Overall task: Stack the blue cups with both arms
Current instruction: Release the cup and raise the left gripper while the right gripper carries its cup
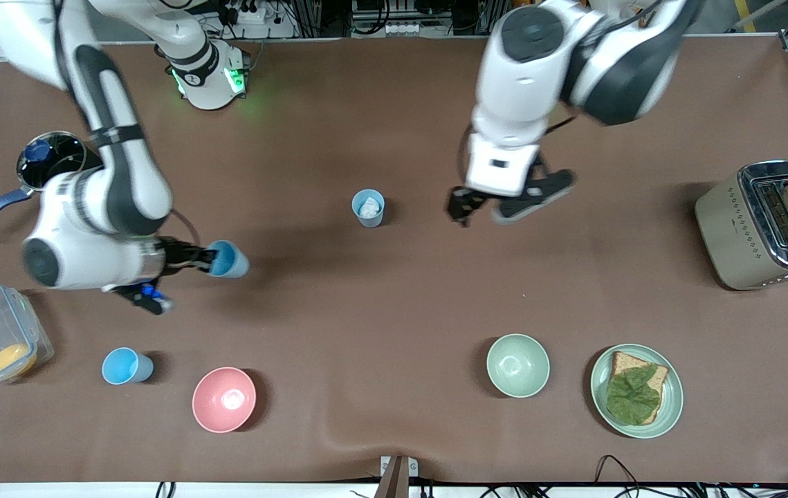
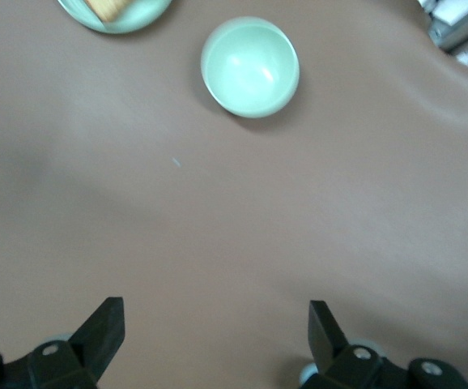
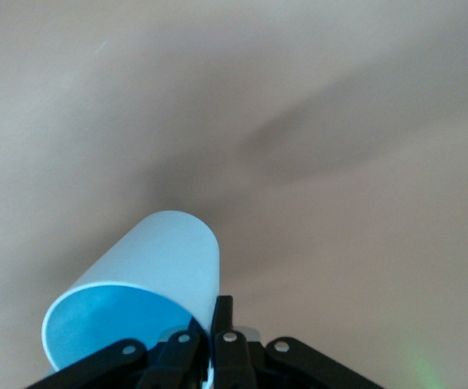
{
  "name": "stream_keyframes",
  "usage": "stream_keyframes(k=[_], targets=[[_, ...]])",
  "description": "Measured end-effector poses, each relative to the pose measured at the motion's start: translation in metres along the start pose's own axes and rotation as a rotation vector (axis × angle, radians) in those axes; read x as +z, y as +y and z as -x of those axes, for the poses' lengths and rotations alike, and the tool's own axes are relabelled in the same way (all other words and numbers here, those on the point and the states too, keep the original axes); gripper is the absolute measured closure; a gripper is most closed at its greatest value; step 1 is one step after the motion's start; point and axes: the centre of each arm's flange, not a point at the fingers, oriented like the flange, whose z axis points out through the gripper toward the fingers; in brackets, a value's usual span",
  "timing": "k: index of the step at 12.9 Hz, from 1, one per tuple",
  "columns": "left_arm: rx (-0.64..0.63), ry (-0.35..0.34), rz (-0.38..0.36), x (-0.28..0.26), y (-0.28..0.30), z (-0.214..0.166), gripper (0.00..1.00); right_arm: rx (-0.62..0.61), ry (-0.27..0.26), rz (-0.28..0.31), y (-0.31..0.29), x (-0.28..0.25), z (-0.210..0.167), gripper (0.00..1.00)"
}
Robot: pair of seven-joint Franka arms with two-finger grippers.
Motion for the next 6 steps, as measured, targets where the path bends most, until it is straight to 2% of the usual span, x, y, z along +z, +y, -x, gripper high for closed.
stream_keyframes(k=[3,6], targets=[[0.158,0.035,-0.029,-0.038,-0.061,-0.059,0.00,0.088,0.045,0.000,-0.080,0.026,0.066,0.96],[0.312,0.029,-0.069,-0.069,-0.119,-0.109,0.00,0.157,0.049,0.014,-0.121,0.037,0.123,0.96]])
